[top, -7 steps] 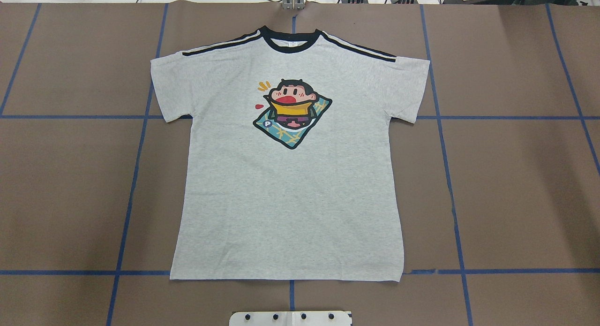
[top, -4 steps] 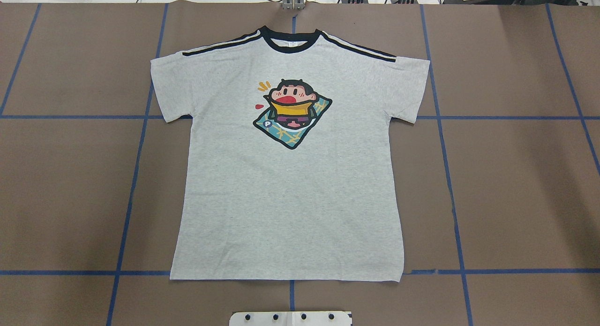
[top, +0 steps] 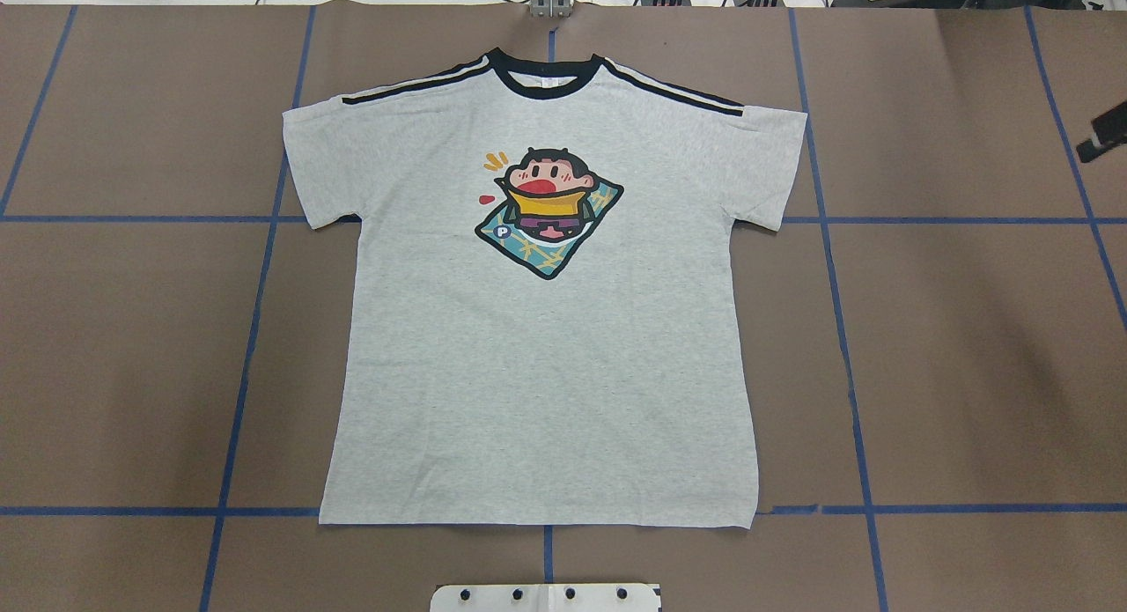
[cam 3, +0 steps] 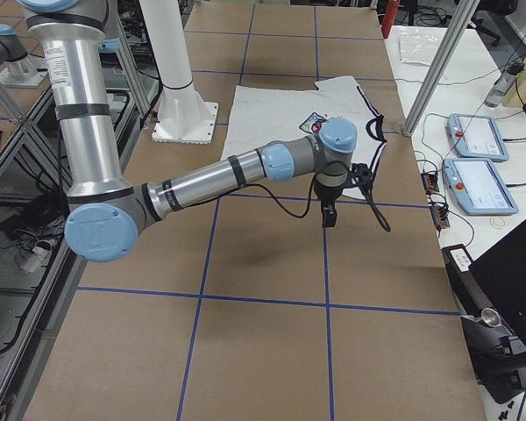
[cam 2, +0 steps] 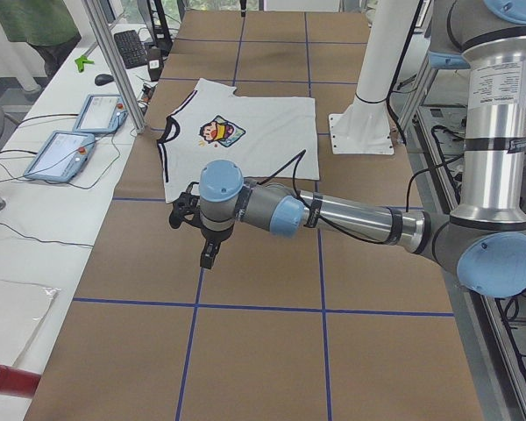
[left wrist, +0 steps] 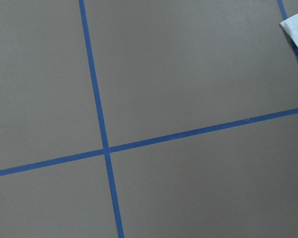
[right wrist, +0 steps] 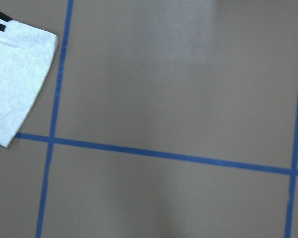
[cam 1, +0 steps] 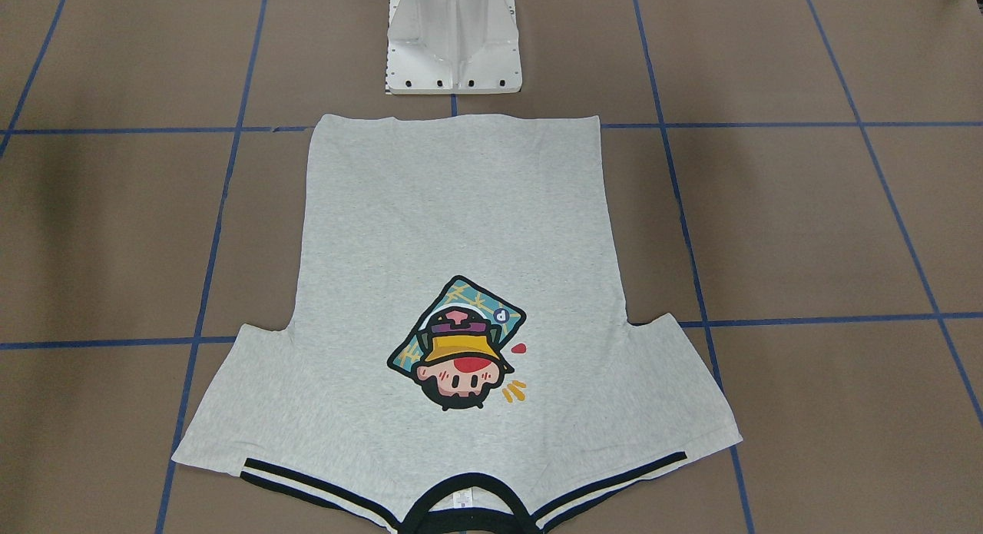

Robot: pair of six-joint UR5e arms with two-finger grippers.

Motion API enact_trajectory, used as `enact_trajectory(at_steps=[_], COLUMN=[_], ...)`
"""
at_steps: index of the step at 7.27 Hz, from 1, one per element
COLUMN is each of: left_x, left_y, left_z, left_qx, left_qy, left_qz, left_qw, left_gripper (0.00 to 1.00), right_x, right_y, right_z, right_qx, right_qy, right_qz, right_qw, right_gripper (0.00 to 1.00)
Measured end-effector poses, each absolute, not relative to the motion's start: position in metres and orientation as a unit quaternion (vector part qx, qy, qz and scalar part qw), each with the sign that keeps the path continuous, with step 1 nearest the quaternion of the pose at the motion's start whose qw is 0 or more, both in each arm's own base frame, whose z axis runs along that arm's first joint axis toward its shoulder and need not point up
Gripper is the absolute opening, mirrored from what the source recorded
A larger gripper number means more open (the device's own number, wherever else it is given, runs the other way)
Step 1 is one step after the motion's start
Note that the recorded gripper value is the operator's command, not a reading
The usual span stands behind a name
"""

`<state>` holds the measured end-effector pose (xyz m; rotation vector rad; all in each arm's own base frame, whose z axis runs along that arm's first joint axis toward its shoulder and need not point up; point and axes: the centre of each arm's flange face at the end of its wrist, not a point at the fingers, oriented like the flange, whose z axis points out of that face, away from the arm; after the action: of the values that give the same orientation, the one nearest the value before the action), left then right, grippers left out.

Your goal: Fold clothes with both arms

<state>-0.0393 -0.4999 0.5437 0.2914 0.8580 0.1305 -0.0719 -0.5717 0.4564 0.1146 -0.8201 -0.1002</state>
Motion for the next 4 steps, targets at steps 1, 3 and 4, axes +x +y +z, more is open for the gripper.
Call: enact_trajectory(at_steps=[1,3,4], left_x=[-0.038,-0.036,-0.036], left_y=[-0.517,-0.547,-0.551], left_z=[0.536,0.523,0.52], left_qx=[0.15,0.169,0.179], left_qy=[0.415,0.415,0.414], left_qz=[0.068,0.078,0.083], left_qw=[0.895,0.891,0.888], left_gripper=[1.0,1.0,1.0], right_x=[-0.103,-0.169,-0.209], right_y=[-0.602,-0.655,-0.677], right_z=[0.441,0.459,0.475], right_qx=[0.066,0.129,0.15], right_qy=[-0.403,-0.408,-0.416], right_qz=[-0.069,-0.096,-0.081], right_qw=[0.91,0.899,0.893], right_gripper=[0.99,0.95,0.95])
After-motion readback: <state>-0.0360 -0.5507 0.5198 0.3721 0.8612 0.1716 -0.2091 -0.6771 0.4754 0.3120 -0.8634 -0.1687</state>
